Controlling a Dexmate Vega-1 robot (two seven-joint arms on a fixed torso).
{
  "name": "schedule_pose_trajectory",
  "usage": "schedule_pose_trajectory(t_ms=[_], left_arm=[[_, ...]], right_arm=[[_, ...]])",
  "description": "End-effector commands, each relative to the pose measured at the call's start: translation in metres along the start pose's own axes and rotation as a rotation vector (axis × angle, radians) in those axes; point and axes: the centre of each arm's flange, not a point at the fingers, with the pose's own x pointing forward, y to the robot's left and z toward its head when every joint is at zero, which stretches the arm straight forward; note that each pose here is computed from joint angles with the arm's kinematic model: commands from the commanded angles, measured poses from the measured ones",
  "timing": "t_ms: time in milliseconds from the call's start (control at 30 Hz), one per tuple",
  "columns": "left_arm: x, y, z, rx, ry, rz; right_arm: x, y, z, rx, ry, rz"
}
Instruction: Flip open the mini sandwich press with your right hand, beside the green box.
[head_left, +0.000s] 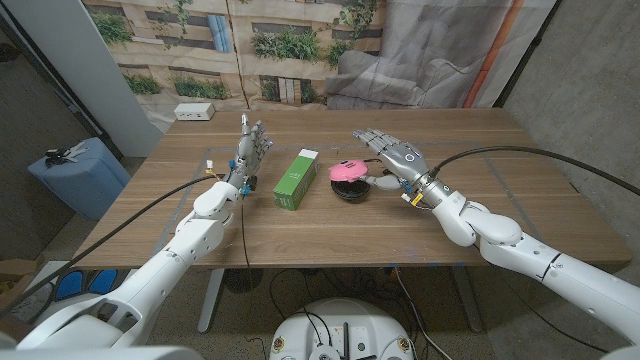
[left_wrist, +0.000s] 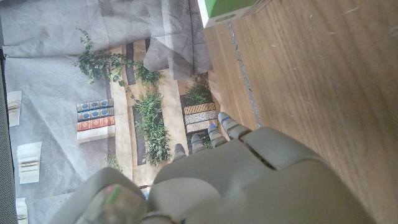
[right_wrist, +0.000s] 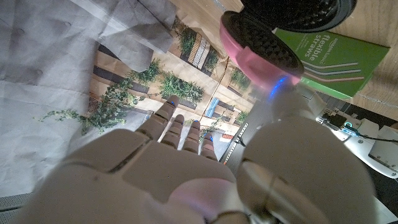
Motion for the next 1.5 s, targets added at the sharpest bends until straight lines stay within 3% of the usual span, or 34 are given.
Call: schedule_pose_trajectory(t_ms=[33,900,1133,1300,1500], left_arm=[[0.0,0.0,0.0,0.0,0.0,0.0],[0.0,0.0,0.0,0.0,0.001,0.0],[0.0,0.0,0.0,0.0,0.001,0.0],[0.0,0.0,0.0,0.0,0.001,0.0],[0.0,0.0,0.0,0.0,0.001,0.0]], right_arm=[[0.008,-0.008,-0.002,0.017,0.007,-0.021],[0.029,-0.029,-0.005,0.051,-0.013,-0.004],[0.033,-0.029,-0.006,0.058,-0.015,-0.003],[0.032,-0.026,-0.008,0.059,-0.006,0.003],[0.018,-0.021,-0.014,0.026,-0.003,0.035]])
